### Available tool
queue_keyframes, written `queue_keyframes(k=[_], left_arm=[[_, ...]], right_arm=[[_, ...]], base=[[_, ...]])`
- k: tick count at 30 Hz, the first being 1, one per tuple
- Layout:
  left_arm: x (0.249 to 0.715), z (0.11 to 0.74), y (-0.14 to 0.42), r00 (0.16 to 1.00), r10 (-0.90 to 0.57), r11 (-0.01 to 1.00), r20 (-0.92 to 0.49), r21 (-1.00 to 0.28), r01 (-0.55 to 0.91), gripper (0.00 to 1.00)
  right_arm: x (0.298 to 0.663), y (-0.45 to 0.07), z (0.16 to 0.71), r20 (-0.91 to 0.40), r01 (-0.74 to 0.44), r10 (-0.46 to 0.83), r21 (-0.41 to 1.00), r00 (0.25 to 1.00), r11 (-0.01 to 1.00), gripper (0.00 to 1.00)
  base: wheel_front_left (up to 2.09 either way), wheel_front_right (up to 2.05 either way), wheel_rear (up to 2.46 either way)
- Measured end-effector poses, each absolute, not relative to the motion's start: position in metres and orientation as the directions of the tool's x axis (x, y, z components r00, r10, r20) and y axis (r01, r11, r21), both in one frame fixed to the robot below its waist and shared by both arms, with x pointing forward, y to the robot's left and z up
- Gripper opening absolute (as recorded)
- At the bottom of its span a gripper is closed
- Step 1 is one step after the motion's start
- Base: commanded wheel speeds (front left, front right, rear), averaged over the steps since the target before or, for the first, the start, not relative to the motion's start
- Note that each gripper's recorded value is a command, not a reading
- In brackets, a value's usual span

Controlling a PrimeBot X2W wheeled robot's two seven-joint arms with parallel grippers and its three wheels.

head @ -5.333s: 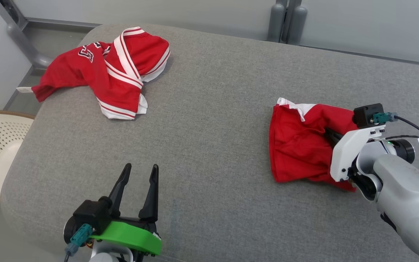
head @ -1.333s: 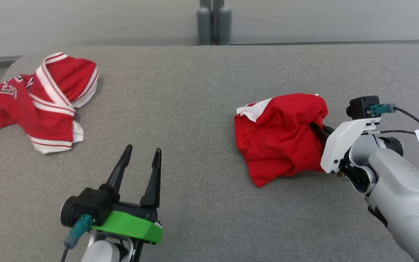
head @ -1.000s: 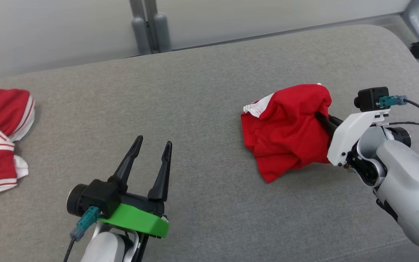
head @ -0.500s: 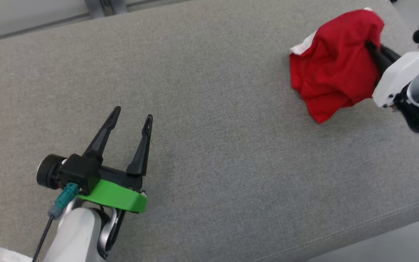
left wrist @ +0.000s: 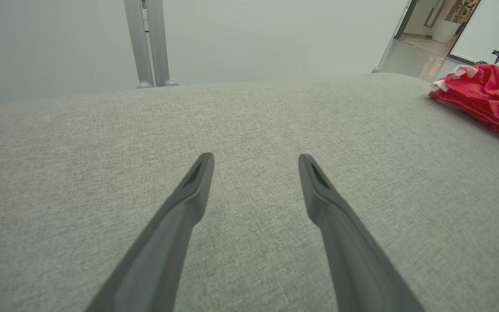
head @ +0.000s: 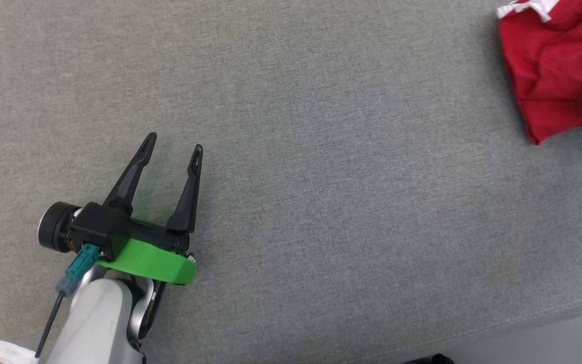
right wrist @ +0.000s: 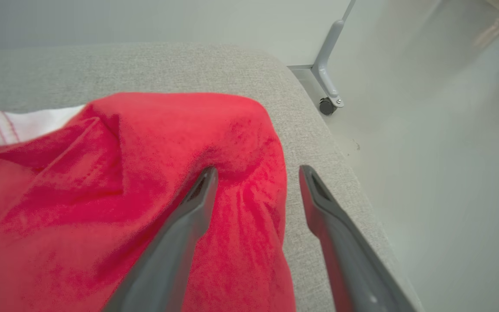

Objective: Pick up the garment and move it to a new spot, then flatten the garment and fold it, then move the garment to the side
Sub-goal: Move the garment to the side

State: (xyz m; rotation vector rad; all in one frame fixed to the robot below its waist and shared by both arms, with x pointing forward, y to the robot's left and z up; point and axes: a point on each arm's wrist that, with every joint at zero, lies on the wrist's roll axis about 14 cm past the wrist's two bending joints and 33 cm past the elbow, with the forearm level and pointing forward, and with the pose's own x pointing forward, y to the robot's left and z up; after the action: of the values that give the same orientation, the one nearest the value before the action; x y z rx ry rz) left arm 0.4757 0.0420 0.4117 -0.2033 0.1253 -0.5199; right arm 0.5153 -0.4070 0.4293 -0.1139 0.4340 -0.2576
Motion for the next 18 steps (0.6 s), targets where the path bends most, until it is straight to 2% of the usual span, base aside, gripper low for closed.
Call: queue_keyframes(k=[6, 11, 18], left_arm=[[0.474, 0.419, 0.053, 0.883, -0.467, 0.867, -0.054, -0.225, 0.445, 1.0], [0.47, 0.436, 0.067, 0.913, -0.407, 0.89, -0.027, -0.236, 0.39, 1.0], [0.459, 0.483, 0.107, 0.957, -0.283, 0.934, 0.067, -0.206, 0.291, 1.0]], right_arm=[[0.527, -0.421, 0.461, -0.323, 0.238, -0.307, -0.236, 0.895, 0.942, 1.0], [0.547, -0.391, 0.52, -0.149, 0.168, -0.2, -0.2, 0.969, 0.965, 1.0], [0.523, -0.327, 0.562, 0.028, 0.034, -0.03, -0.146, 0.999, 0.989, 1.0]], base=[[0.0, 0.0, 0.0], [0.0, 0.0, 0.0], [0.0, 0.0, 0.0]])
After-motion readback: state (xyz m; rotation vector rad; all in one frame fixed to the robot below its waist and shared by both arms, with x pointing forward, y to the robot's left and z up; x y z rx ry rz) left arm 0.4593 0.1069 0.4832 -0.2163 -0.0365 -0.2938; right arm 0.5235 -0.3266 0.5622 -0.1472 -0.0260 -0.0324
